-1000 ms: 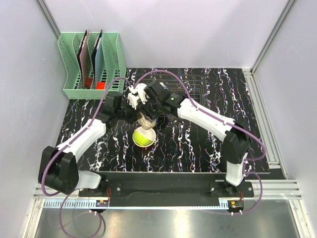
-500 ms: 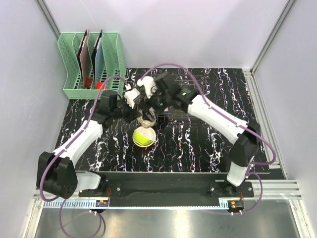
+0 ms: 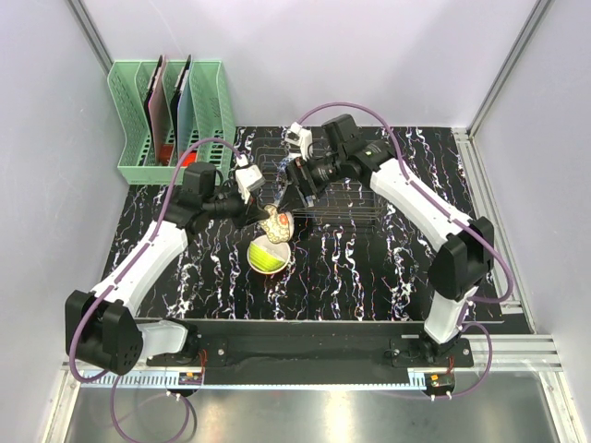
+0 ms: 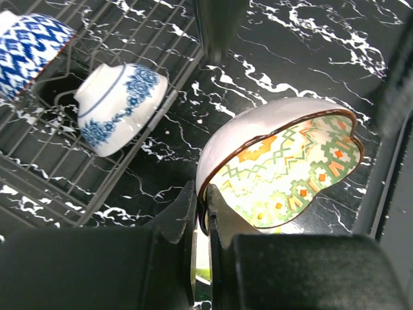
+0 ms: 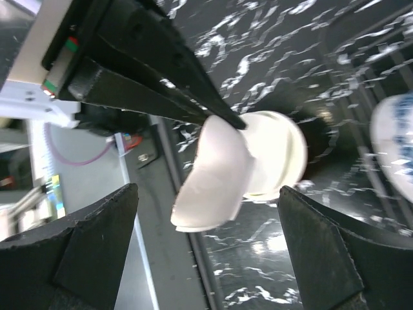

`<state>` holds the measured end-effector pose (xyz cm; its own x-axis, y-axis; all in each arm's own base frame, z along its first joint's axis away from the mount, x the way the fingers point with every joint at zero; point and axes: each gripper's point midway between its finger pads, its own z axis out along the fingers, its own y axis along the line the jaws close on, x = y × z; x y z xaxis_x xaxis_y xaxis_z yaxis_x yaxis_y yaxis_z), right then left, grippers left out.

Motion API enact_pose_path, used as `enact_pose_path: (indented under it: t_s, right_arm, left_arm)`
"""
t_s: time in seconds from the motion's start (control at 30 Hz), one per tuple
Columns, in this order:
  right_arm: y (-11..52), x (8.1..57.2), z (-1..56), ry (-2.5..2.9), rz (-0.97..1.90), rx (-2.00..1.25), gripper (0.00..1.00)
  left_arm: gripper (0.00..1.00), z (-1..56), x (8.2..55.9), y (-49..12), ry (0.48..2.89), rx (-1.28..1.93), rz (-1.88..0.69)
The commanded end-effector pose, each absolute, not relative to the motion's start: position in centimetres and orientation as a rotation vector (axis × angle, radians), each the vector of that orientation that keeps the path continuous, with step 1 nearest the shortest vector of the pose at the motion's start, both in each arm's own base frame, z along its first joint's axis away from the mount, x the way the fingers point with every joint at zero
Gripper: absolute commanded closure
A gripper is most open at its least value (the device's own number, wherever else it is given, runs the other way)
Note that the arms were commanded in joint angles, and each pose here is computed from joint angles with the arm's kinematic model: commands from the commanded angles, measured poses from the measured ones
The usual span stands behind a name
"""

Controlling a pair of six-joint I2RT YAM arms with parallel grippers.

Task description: Load the bowls into the dish rack

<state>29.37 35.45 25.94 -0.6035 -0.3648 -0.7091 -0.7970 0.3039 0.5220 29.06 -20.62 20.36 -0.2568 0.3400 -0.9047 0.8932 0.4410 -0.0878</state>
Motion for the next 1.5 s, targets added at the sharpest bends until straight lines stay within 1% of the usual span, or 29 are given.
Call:
enact_pose_path:
  t_s: [0.0,0.33,0.57,0.67,0.7,0.8,0.87,1.03,1.2,1.33,1.37,1.43,1.47]
  right_arm:
    - [36.5,27.1,26.2,2.127,1.463,-1.06,0.04]
    - [36.1,26.7,24.8,2.168,1.461,-1.056,0.04]
    - [36.2,26.3,24.1,2.19,1.497,-1.055,0.11]
    - [36.3,26.1,24.5,2.18,1.524,-1.056,0.17]
    - [36.3,26.1,24.5,2.174,1.529,-1.059,0.22]
    - [36.4,25.9,24.9,2.158,1.553,-1.067,0.28]
    - [36.5,25.8,25.1,2.153,1.571,-1.069,0.28]
    - [36.7,25.5,24.8,2.157,1.597,-1.073,0.21]
    - [36.9,25.1,24.2,2.172,1.595,-1.082,0.2]
    - [37.2,25.1,23.3,2.197,1.559,-1.084,0.24]
    - [37.2,25.1,23.0,2.205,1.557,-1.084,0.27]
    - [37.3,25.1,22.6,2.214,1.561,-1.084,0.3]
    - [37.4,25.0,22.5,2.219,1.563,-1.087,0.35]
  left_arm:
    - [1.0,24.0,28.9,-21.4,1.664,1.099,-0.801]
    - [1.0,24.1,29.0,-21.3,1.665,1.097,-0.8]
    - [1.0,24.1,29.1,-21.3,1.666,1.097,-0.798]
    - [1.0,24.1,29.1,-21.4,1.666,1.097,-0.798]
    - [1.0,24.2,29.0,-21.4,1.663,1.098,-0.799]
    - [1.0,24.0,29.1,-21.3,1.669,1.096,-0.8]
    - [1.0,24.0,29.0,-21.3,1.669,1.096,-0.798]
    - [1.0,24.1,29.1,-21.4,1.669,1.096,-0.8]
    - [1.0,24.0,29.2,-21.3,1.67,1.095,-0.796]
    - [1.0,24.3,29.3,-21.3,1.667,1.092,-0.794]
    - [1.0,24.3,29.2,-21.4,1.666,1.094,-0.797]
    - [1.0,24.2,29.2,-21.4,1.668,1.093,-0.798]
    - [1.0,24.3,29.2,-21.4,1.667,1.094,-0.798]
